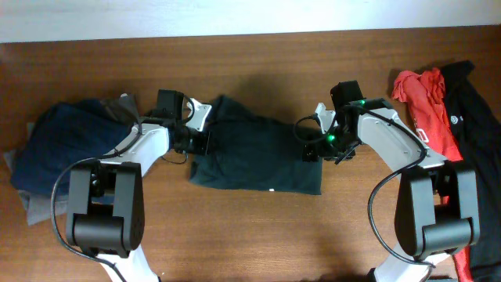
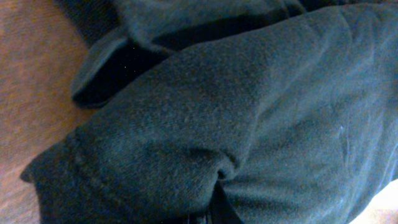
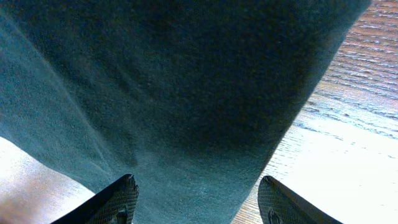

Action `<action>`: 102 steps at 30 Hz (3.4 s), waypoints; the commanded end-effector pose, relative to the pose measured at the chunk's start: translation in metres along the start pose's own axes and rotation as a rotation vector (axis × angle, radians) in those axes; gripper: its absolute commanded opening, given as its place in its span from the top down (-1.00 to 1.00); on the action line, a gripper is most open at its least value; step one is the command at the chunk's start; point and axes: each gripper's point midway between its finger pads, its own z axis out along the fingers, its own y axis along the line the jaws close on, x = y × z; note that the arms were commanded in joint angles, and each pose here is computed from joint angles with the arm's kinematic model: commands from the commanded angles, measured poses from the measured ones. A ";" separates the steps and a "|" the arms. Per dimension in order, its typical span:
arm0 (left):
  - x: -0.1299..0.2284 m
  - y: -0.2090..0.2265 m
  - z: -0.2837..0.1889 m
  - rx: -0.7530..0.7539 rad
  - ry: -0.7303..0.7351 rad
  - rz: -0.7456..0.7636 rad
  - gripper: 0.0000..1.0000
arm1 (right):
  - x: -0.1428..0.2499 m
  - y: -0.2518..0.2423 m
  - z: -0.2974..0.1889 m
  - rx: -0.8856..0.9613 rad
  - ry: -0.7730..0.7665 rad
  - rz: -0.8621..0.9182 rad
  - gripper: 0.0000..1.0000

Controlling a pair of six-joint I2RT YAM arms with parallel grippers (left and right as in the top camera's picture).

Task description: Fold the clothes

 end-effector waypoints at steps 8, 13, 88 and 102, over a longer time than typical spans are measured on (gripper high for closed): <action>-0.074 -0.020 -0.120 -0.217 -0.097 0.163 0.99 | 0.001 0.011 0.003 -0.085 0.008 0.031 -0.27; -0.073 -0.042 -0.111 -0.337 -0.020 0.260 0.99 | -0.002 0.015 -0.001 -0.145 -0.005 0.069 -0.26; -0.065 -0.230 0.035 -0.342 -0.018 0.292 0.99 | 0.007 -0.143 -0.119 -0.038 -0.297 0.597 -0.36; -0.041 -0.173 0.030 -0.510 0.125 0.220 0.24 | 0.007 -0.143 -0.119 -0.035 -0.298 0.582 -0.36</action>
